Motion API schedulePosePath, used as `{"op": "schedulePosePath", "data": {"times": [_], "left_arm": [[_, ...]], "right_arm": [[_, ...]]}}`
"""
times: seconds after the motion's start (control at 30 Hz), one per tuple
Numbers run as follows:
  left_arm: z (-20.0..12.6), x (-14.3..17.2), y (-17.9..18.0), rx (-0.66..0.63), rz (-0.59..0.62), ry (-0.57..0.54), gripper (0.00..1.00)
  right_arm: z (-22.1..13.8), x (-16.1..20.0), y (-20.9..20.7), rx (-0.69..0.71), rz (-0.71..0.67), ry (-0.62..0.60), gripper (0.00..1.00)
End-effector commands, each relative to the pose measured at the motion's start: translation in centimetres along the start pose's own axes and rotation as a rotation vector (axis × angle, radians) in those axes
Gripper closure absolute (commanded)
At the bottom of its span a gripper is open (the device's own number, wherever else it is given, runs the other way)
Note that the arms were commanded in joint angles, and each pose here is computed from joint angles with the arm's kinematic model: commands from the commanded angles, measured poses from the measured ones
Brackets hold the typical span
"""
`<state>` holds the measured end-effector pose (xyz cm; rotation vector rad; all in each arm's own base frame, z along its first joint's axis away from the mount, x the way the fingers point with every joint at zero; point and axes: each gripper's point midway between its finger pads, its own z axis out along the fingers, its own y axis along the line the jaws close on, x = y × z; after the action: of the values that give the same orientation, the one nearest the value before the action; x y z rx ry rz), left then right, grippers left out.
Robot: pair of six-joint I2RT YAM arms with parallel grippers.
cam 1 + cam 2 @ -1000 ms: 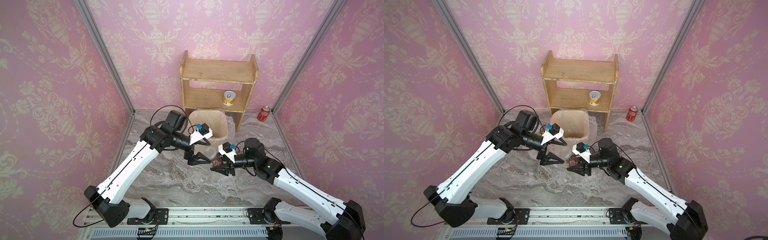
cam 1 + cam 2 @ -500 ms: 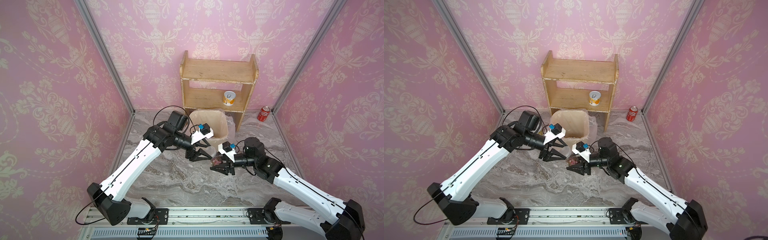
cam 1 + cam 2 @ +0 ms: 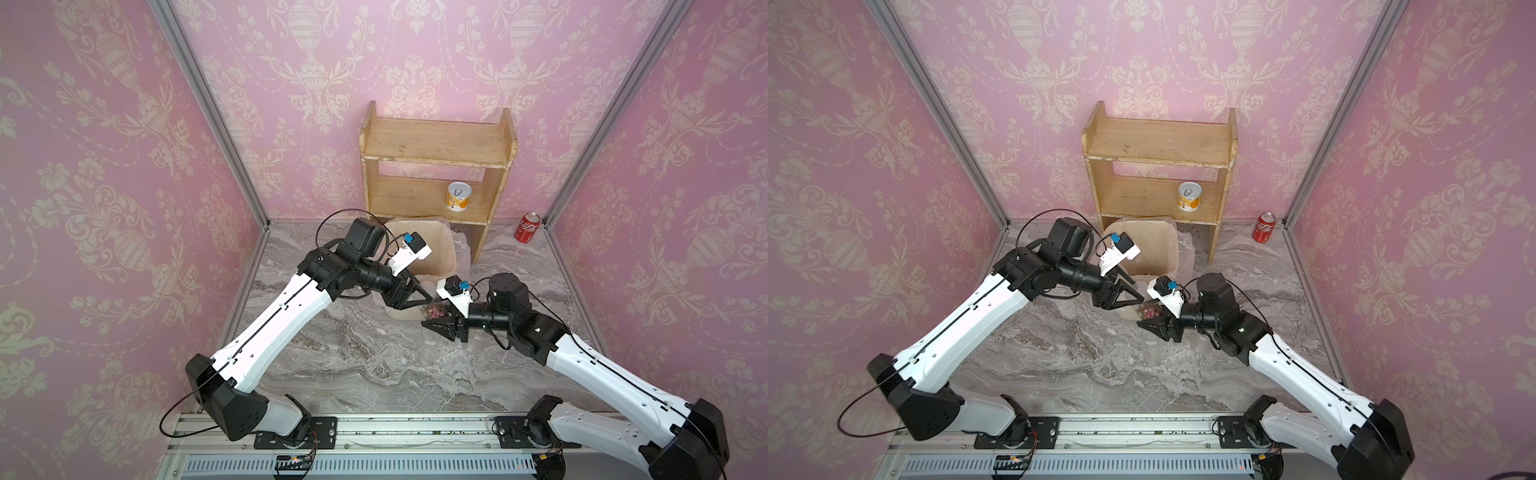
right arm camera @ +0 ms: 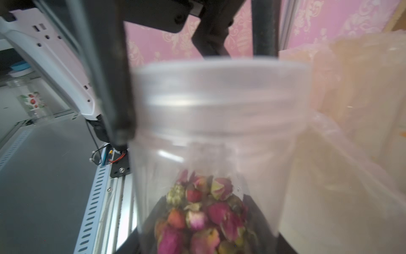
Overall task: Empty the moldy dried flower tea in the jars
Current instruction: Unscrew the lid from the jar.
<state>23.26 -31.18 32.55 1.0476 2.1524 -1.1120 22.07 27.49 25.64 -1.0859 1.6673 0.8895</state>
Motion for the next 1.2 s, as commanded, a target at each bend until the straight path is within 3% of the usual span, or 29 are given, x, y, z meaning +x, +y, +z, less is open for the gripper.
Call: {"op": "schedulePosePath", "data": {"times": [0.0, 0.13, 0.4, 0.8, 1.17], "left_arm": [[-0.2, -3.1, 2.8, -0.222, -0.307, -0.127, 0.7], [-0.3, -4.8, 3.1, -0.229, -0.454, -0.215, 0.74], [-0.2, -5.8, 3.1, -0.214, -0.495, -0.269, 0.74], [-0.2, -6.7, 1.1, -0.105, -0.414, -0.29, 0.39], [-1.7, -6.5, 0.3, -0.116, -0.281, -0.297, 0.27]], "right_arm": [[-0.5, -2.0, -0.6, 0.09, -0.135, -0.072, 0.86], [-0.4, -1.8, -1.2, 0.169, -0.194, -0.07, 0.86], [-0.3, -1.0, -1.5, 0.218, -0.228, -0.044, 0.86], [-0.5, -1.1, -1.5, 0.226, -0.219, -0.063, 0.86], [-0.6, -1.1, -1.4, 0.225, -0.205, -0.073, 0.86]]}}
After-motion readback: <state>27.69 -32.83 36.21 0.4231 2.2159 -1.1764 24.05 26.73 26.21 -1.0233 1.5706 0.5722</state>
